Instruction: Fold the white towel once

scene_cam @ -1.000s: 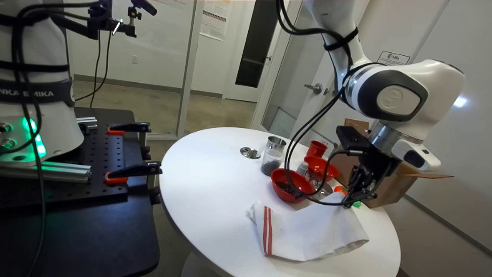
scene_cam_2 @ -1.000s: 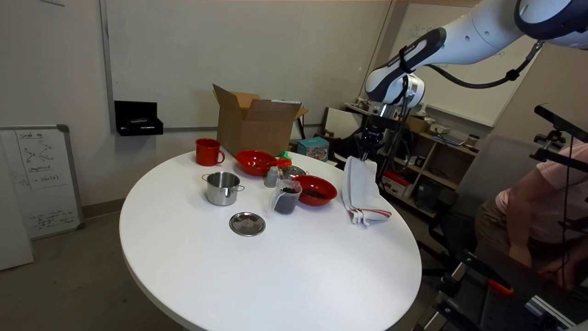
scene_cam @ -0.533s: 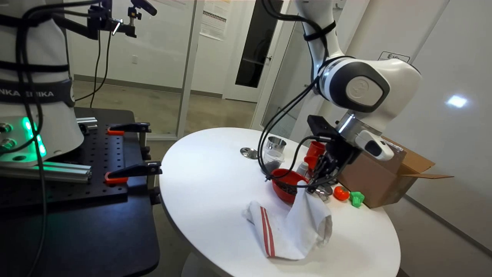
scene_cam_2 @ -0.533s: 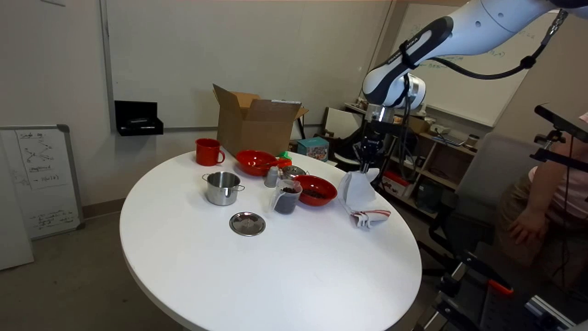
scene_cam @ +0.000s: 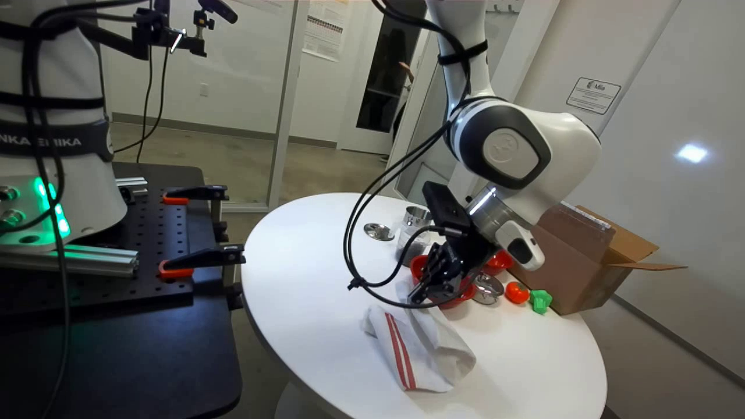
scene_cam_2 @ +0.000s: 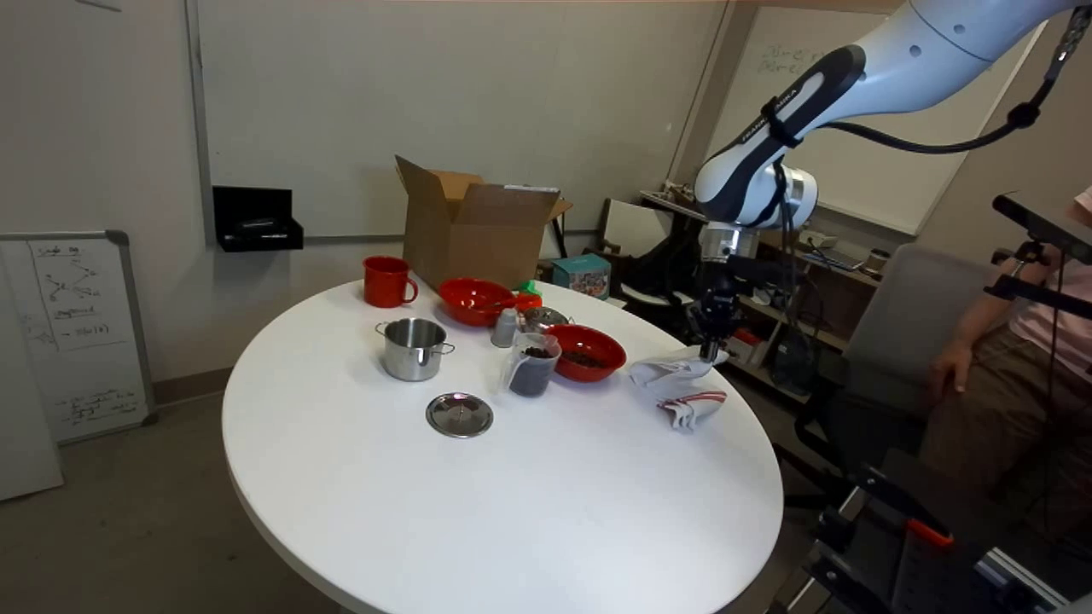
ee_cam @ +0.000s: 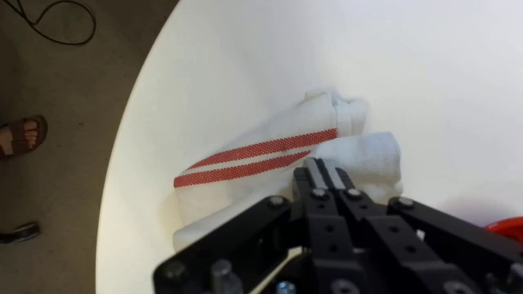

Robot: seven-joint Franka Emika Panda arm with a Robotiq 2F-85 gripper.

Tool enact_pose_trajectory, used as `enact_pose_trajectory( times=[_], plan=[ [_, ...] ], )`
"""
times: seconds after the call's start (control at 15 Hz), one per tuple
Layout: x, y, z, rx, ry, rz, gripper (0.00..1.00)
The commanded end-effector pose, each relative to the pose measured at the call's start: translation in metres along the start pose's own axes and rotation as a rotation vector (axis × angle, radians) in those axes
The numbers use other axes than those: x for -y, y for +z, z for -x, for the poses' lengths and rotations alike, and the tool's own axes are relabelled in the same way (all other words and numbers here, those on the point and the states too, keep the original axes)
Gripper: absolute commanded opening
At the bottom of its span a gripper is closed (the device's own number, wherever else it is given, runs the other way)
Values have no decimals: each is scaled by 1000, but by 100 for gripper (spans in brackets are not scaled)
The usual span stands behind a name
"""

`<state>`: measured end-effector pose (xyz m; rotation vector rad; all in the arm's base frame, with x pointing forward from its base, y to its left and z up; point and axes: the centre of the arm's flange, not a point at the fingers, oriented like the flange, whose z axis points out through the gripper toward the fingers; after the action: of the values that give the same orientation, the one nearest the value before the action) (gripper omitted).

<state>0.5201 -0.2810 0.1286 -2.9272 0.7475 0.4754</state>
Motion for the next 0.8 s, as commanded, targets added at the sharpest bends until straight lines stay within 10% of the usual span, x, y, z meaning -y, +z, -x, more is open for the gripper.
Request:
enact_pose_trajectory(
  times=[0.0, 0.07, 0.6, 0.73],
  plan=[
    [-18, 23, 21, 43, -111, -12, 0],
    [-20, 29, 21, 61, -131, -14, 26],
    [-27, 10, 9, 12, -68, -37, 75],
    [-26, -10, 3, -37, -30, -26, 38]
  ],
)
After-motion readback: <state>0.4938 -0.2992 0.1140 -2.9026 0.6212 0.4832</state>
